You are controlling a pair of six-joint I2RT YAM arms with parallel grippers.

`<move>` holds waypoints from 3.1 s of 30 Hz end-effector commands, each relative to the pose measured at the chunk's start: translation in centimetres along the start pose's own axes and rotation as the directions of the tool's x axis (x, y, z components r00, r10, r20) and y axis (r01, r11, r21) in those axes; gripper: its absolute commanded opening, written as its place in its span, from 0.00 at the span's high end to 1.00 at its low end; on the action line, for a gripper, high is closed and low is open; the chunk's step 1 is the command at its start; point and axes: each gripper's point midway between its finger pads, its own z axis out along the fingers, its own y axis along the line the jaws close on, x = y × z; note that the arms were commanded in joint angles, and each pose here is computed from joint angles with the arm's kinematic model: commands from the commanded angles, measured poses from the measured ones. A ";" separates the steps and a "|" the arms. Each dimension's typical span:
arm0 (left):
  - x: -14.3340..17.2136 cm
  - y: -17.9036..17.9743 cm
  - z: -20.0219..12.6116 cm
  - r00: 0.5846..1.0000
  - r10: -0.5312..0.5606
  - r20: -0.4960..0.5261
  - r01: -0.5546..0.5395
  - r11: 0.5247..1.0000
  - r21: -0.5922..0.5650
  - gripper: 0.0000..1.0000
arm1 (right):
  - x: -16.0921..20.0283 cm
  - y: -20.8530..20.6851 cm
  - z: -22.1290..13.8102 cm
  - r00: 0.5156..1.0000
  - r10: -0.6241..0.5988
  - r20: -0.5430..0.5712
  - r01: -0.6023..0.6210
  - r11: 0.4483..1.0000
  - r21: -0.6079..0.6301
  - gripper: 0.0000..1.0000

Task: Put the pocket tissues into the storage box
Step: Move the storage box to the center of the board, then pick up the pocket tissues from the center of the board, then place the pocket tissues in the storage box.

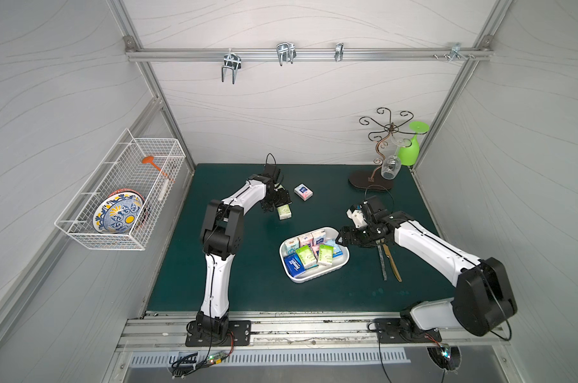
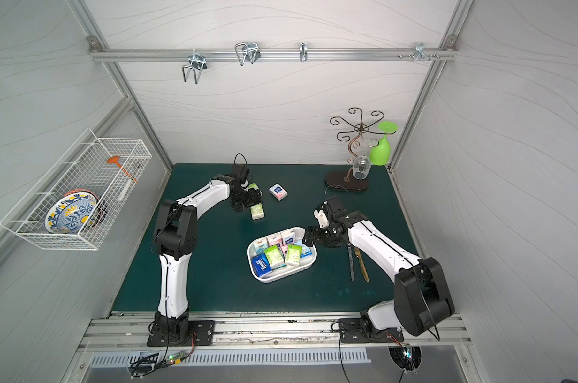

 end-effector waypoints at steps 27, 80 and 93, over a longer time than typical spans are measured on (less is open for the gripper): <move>-0.6 -3.2 -3.7 0.998 0.038 0.053 -0.039 0.999 0.003 0.57 | -1.6 -1.6 -3.1 0.996 0.017 0.087 -0.020 0.999 0.039 0.13; 21.8 -18.3 -3.2 0.990 0.115 -0.079 -0.090 0.958 0.272 0.57 | -0.2 -5.0 -5.6 0.973 0.157 0.167 -0.172 0.982 0.081 0.13; 21.1 -17.3 -4.4 0.990 0.138 -0.038 -0.127 0.968 0.215 0.22 | -0.4 -5.0 -5.4 0.974 0.160 0.163 -0.173 0.982 0.073 0.13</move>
